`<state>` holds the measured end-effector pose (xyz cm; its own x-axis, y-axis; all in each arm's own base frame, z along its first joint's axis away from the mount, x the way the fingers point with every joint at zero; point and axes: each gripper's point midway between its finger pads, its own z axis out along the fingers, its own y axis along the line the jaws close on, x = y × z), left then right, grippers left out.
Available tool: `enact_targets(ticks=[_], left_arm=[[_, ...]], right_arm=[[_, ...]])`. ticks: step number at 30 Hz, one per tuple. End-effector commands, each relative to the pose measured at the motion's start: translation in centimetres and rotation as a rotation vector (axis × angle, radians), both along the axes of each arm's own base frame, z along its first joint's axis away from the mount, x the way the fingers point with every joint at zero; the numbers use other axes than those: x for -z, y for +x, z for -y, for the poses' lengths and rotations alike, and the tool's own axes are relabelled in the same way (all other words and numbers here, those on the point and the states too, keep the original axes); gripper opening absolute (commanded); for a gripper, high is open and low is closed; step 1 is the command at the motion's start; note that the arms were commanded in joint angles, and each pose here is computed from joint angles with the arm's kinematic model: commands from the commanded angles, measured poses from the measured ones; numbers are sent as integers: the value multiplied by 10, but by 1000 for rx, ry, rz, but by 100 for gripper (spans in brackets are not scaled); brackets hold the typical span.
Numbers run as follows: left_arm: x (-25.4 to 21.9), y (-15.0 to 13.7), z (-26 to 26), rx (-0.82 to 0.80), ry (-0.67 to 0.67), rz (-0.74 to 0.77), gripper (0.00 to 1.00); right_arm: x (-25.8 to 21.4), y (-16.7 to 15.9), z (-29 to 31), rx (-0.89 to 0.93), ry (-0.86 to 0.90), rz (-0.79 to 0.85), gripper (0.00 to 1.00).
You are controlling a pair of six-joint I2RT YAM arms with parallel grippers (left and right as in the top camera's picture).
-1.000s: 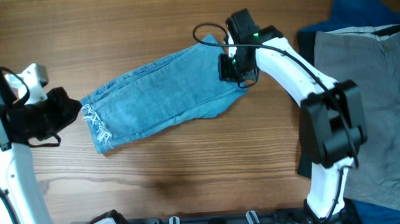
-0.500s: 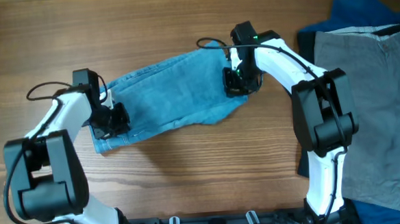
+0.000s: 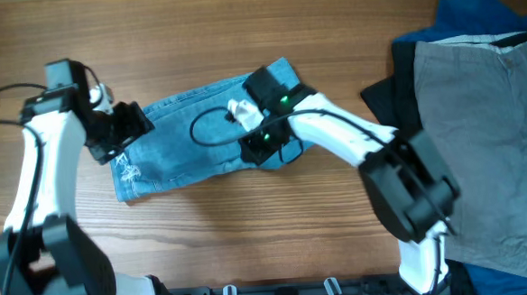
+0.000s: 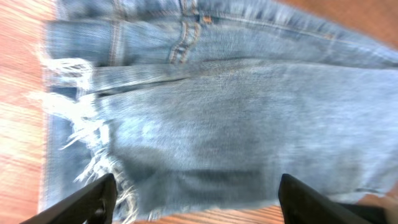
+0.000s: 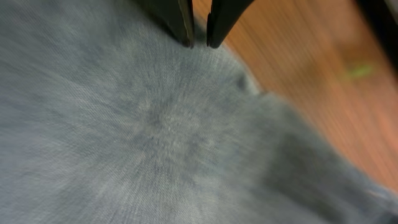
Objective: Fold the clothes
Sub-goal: 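Press and smooth the folded jeans with both grippers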
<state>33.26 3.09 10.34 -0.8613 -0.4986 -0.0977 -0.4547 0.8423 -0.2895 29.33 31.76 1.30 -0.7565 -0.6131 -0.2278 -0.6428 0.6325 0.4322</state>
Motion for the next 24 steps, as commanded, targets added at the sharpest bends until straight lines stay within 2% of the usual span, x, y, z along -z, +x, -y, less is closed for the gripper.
enact_targets(ticks=[1, 2, 7, 8, 10, 13, 15, 18, 20, 21, 22, 23, 24], left_arm=[[-11, -12, -21, -36, 1, 2, 95], [-9, -18, -31, -33, 4, -12, 100], [29, -43, -64, -58, -18, -86, 100], [40, -45, -65, -53, -27, -89, 100], [63, -49, -51, 64, -80, -79, 100], [88, -50, -51, 80, -79, -85, 99], [98, -45, -53, 115, -64, -60, 91], [122, -49, -39, 145, -87, -80, 85], [138, -57, -22, 174, -128, -106, 71], [142, -61, -15, 184, -147, -117, 59], [143, -65, -11, 191, -155, -135, 25], [143, -68, -10, 188, -160, -147, 7], [143, -73, -13, 181, -157, -165, 4]], right_arm=[[58, 0, 11, 72, -81, -75, 8], [67, 1, 13, 113, -91, -102, 8], [70, -7, 21, 108, -119, -143, 8], [70, -7, 22, 109, -119, -143, 8], [70, -7, 22, 110, -120, -145, 8], [70, -8, 23, 110, -123, -148, 8], [70, -8, 23, 110, -122, -147, 8], [70, -8, 23, 111, -122, -147, 8], [70, -8, 23, 112, -124, -149, 8], [70, -8, 23, 112, -125, -151, 8], [70, -9, 23, 112, -127, -153, 8], [69, -10, 24, 112, -130, -156, 8], [66, -10, 25, 113, -132, -159, 8]])
